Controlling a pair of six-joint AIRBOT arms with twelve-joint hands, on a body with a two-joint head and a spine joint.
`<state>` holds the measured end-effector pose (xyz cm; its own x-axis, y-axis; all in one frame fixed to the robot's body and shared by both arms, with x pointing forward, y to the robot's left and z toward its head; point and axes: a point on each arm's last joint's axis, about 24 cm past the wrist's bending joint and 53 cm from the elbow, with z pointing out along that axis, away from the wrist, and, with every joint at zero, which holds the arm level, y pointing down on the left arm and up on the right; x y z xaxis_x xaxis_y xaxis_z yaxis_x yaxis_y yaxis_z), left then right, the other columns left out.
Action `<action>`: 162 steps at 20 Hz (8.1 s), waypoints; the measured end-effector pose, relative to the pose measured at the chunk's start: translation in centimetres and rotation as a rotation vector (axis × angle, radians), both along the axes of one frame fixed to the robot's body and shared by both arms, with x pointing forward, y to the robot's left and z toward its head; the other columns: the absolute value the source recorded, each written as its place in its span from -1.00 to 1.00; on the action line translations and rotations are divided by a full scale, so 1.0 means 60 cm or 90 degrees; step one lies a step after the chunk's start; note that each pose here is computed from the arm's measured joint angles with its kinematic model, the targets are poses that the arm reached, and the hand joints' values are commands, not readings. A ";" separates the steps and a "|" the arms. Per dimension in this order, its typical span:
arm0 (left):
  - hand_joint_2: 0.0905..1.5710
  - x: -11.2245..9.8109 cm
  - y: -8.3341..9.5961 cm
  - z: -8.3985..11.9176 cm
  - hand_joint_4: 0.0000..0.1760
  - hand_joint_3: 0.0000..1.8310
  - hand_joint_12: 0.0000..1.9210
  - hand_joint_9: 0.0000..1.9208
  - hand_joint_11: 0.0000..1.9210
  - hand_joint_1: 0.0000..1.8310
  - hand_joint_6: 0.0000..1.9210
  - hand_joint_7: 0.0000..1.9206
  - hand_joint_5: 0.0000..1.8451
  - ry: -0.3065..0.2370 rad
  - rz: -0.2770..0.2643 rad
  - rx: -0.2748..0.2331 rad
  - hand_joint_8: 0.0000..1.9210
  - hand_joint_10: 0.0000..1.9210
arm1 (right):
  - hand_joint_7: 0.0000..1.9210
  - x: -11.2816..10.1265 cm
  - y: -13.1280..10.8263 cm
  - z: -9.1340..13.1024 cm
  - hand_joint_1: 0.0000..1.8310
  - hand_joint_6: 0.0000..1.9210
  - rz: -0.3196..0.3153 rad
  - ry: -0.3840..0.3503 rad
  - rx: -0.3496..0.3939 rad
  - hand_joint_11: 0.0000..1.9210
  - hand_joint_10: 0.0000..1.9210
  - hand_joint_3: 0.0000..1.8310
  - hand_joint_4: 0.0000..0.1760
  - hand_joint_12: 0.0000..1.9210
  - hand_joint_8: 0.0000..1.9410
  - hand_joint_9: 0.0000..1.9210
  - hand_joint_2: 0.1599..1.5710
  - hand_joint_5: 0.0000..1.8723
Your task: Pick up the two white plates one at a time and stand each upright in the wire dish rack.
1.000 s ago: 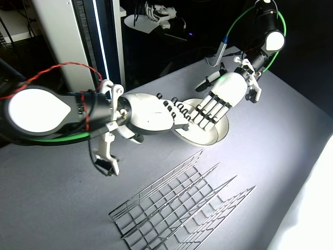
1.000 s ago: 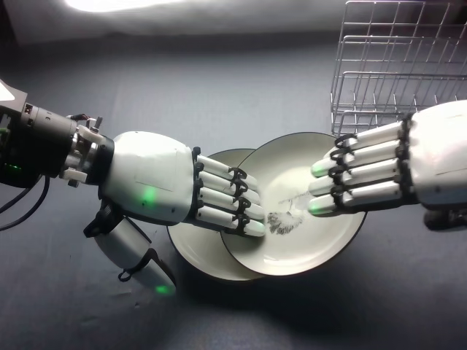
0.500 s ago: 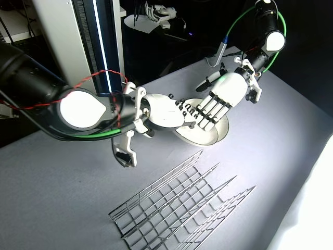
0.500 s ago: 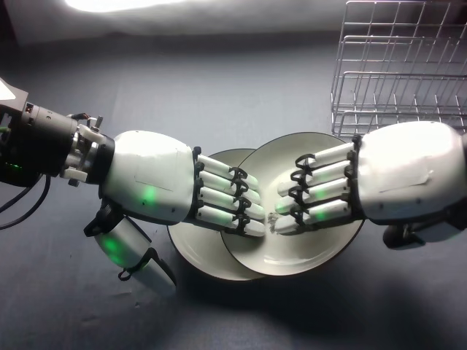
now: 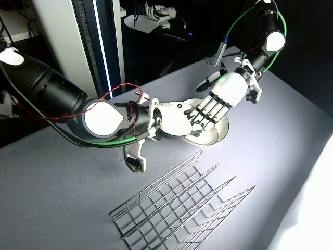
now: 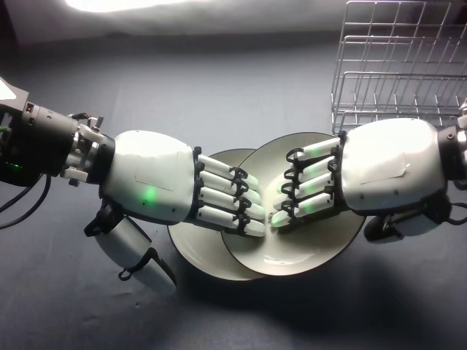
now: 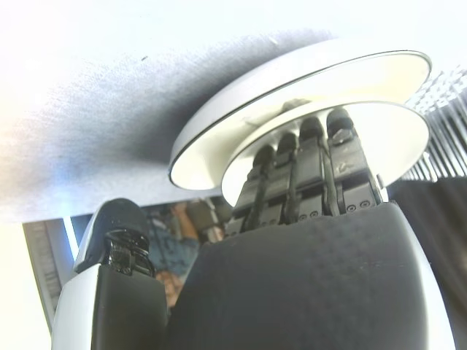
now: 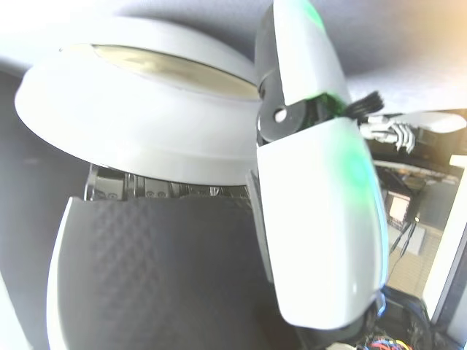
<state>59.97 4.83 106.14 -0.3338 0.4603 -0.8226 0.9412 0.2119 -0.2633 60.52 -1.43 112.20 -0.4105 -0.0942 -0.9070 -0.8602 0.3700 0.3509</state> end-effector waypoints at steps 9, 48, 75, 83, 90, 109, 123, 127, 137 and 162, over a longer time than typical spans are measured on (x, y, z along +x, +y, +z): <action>0.47 0.000 0.000 0.000 -1.00 -0.99 -1.00 -1.00 -1.00 -1.00 -1.00 -1.00 -1.00 -0.001 0.000 0.000 -1.00 -1.00 | 0.02 0.010 0.022 0.009 0.46 0.21 0.007 0.000 0.024 -0.43 0.12 -1.00 -1.00 0.29 -0.07 -0.10 0.40 -0.11; 0.50 0.027 0.218 0.251 -1.00 -0.99 -1.00 -1.00 -1.00 -1.00 -1.00 -1.00 -1.00 0.007 0.235 -0.142 -1.00 -1.00 | 0.13 0.009 -0.015 0.302 0.51 0.00 -0.112 0.074 0.316 -0.15 0.13 -1.00 -1.00 0.14 -0.28 0.04 0.30 0.05; 0.54 0.014 0.151 0.139 -1.00 -0.99 -1.00 -1.00 -1.00 -1.00 -1.00 -1.00 -1.00 0.034 0.202 -0.074 -1.00 -1.00 | 0.14 0.156 -0.145 0.329 0.51 -0.01 -0.369 0.369 0.542 -0.15 0.14 -1.00 -1.00 0.24 -0.30 0.03 0.30 0.06; 0.56 0.014 0.144 0.115 -1.00 -0.99 -1.00 -1.00 -1.00 -1.00 -1.00 -1.00 -1.00 0.045 0.216 -0.071 -1.00 -1.00 | 0.13 0.175 -0.156 0.374 0.51 0.01 -0.368 0.350 0.572 -0.15 0.13 -1.00 -1.00 0.15 -0.26 0.02 0.31 0.05; 0.55 0.015 0.137 0.105 -1.00 -0.99 -1.00 -1.00 -1.00 -1.00 -1.00 -1.00 -1.00 0.049 0.222 -0.070 -1.00 -1.00 | 0.22 0.181 -0.192 0.374 0.52 -0.06 -0.395 0.326 0.561 -0.10 0.07 -1.00 -1.00 0.16 -0.41 0.06 0.27 0.10; 0.55 -0.017 0.114 0.065 -1.00 -1.00 -1.00 -1.00 -1.00 -1.00 -1.00 -1.00 -1.00 0.065 0.205 -0.043 -1.00 -1.00 | 0.17 0.185 -0.292 0.322 0.51 0.00 -0.486 0.228 0.441 -0.16 0.15 -1.00 -1.00 0.18 -0.31 0.01 0.30 0.04; 0.54 -0.014 0.101 0.048 -1.00 -1.00 -1.00 -1.00 -1.00 -1.00 -1.00 -1.00 -1.00 0.057 0.210 -0.031 -1.00 -1.00 | 0.11 0.215 -0.372 0.244 0.51 0.07 -0.557 0.187 0.343 -0.18 0.19 -1.00 -1.00 0.20 -0.22 -0.02 0.33 0.00; 0.55 -0.012 0.101 0.046 -1.00 -1.00 -1.00 -1.00 -1.00 -1.00 -1.00 -1.00 -1.00 0.056 0.213 -0.030 -1.00 -1.00 | 0.08 0.214 -0.377 0.226 0.50 0.13 -0.559 0.181 0.320 -0.22 0.22 -1.00 -1.00 0.21 -0.17 -0.03 0.34 -0.04; 0.55 -0.014 0.107 0.034 -1.00 -1.00 -1.00 -1.00 -1.00 -1.00 -1.00 -1.00 -1.00 0.061 0.218 -0.020 -1.00 -1.00 | -0.09 0.201 -0.367 0.197 0.33 -0.49 -0.531 0.167 0.284 -0.39 -0.95 -1.00 -1.00 -0.11 -0.83 -0.06 0.36 -0.21; 0.56 -0.037 0.122 -0.018 -1.00 -1.00 -1.00 -1.00 -1.00 -1.00 -1.00 -1.00 -1.00 0.118 0.228 0.008 -1.00 -1.00 | -1.00 0.073 -0.181 0.293 -0.32 -1.00 -0.232 -0.033 0.235 -1.00 -1.00 -0.99 -1.00 -1.00 -1.00 -1.00 -0.18 -1.00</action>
<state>57.75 12.16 105.08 -0.6177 0.2974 -0.7280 0.7435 0.5223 -0.4175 64.93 -12.26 129.78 -0.3112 0.3761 -0.8727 -0.7183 0.5083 0.4752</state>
